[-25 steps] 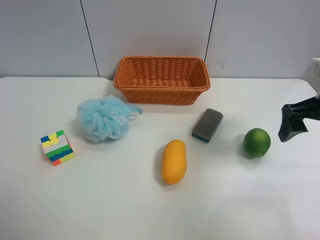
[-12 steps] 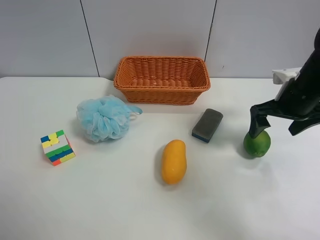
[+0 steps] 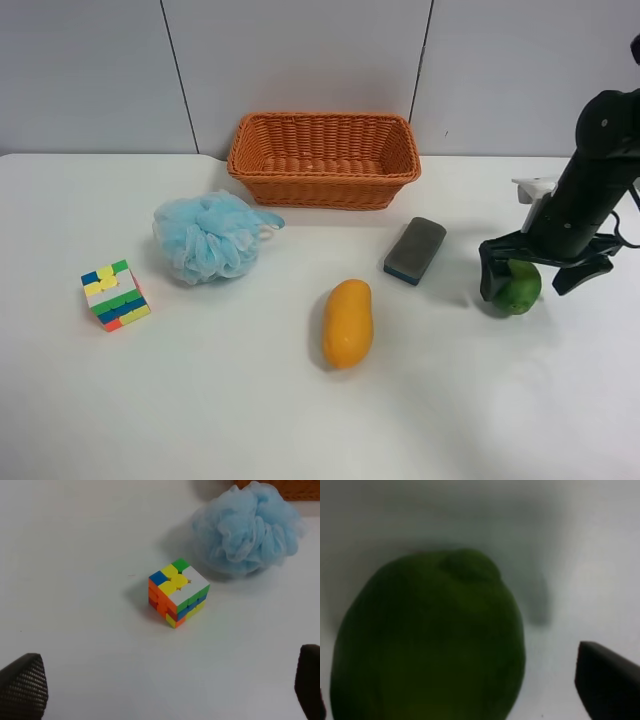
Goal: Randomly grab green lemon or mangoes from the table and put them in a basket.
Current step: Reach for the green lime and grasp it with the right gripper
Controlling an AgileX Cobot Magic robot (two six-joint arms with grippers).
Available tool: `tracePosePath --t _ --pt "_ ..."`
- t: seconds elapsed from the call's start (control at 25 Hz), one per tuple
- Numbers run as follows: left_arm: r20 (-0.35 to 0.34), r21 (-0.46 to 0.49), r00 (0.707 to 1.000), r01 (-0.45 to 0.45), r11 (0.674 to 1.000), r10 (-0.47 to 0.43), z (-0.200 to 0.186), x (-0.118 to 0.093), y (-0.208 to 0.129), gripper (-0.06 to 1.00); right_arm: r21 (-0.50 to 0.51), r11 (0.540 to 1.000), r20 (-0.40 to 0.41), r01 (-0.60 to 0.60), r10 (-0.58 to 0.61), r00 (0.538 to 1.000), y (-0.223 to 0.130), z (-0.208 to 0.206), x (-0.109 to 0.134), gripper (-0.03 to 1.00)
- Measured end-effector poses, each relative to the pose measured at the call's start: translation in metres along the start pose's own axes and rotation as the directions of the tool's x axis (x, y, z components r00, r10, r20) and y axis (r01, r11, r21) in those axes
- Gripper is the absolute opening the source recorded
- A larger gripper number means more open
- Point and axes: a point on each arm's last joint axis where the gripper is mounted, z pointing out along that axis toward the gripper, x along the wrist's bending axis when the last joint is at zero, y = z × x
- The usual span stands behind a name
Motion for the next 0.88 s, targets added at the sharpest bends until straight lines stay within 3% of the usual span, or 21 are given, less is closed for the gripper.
tracePosePath --t 0.4,0.64,0.88 --pt "0.000 0.000 1.000 0.000 1.000 0.000 0.000 0.000 0.000 0.99 0.021 1.000 0.001 -0.002 0.002 1.000 0.002 0.014 -0.001 0.98" --pt "0.000 0.000 1.000 0.000 1.000 0.000 0.000 0.000 0.000 0.99 0.017 1.000 0.000 -0.002 0.002 1.000 0.002 0.014 -0.001 0.65" --pt "0.000 0.000 1.000 0.000 1.000 0.000 0.000 0.000 0.000 0.99 0.016 1.000 -0.001 -0.005 0.005 1.000 0.002 0.014 -0.001 0.65"
